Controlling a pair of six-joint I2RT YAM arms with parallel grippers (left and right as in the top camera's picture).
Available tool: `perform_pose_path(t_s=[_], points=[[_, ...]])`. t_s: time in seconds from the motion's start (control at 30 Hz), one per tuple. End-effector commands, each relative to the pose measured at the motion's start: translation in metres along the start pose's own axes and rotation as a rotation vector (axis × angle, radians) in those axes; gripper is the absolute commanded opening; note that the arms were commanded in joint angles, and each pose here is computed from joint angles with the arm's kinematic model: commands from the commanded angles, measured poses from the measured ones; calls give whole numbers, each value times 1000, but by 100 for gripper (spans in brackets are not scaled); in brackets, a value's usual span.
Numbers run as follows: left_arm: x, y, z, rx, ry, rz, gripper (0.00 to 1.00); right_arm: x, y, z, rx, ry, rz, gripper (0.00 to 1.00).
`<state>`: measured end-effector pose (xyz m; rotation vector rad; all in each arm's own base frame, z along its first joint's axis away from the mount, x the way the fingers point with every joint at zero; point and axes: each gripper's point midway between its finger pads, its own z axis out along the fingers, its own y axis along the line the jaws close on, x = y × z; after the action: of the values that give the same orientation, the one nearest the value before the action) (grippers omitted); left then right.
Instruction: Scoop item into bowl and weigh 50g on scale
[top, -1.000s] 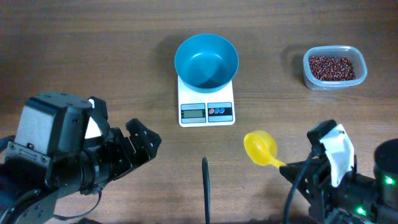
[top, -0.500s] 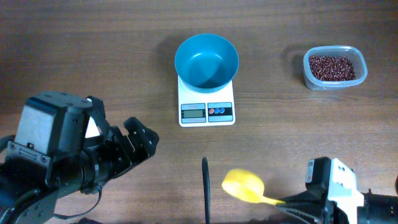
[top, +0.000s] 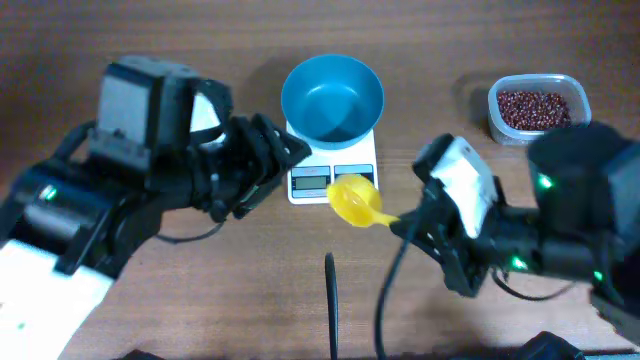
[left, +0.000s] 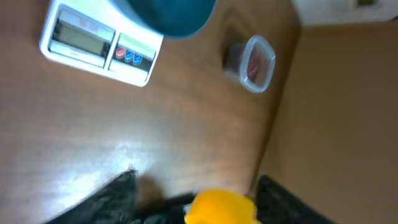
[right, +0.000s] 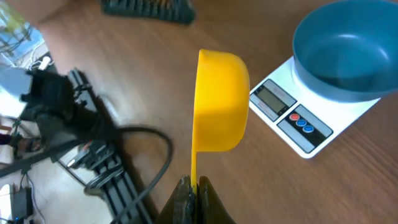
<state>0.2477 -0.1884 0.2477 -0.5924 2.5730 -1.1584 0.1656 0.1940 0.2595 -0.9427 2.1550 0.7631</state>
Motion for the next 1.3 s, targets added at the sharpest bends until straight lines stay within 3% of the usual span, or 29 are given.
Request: perform_pose_path(t_s=[0.0,0.07,0.13,0.3,0.63,0.83,1.0,1.27], points=[[11,-3,21,15,142,-33,60,-16,-3,5,6,-33,-13,4],[11,-5,27,21,165,-70,70,-26,-6,10,6,-64,18,4],[8,-14,29,54,163,-122,73,-34,-8,14,7,-83,22,4],[4,-39,26,154,177,-163,68,-35,-14,27,7,-61,0,4],[5,-39,26,151,183,-206,61,-36,-37,35,115,-46,6,4],[5,-40,26,143,194,-313,60,-35,-40,37,131,-37,-19,4],[2,-42,25,157,185,-307,61,-34,-52,36,194,-31,-35,4],[1,-44,25,162,181,-304,61,-33,-38,41,109,-24,-32,4]])
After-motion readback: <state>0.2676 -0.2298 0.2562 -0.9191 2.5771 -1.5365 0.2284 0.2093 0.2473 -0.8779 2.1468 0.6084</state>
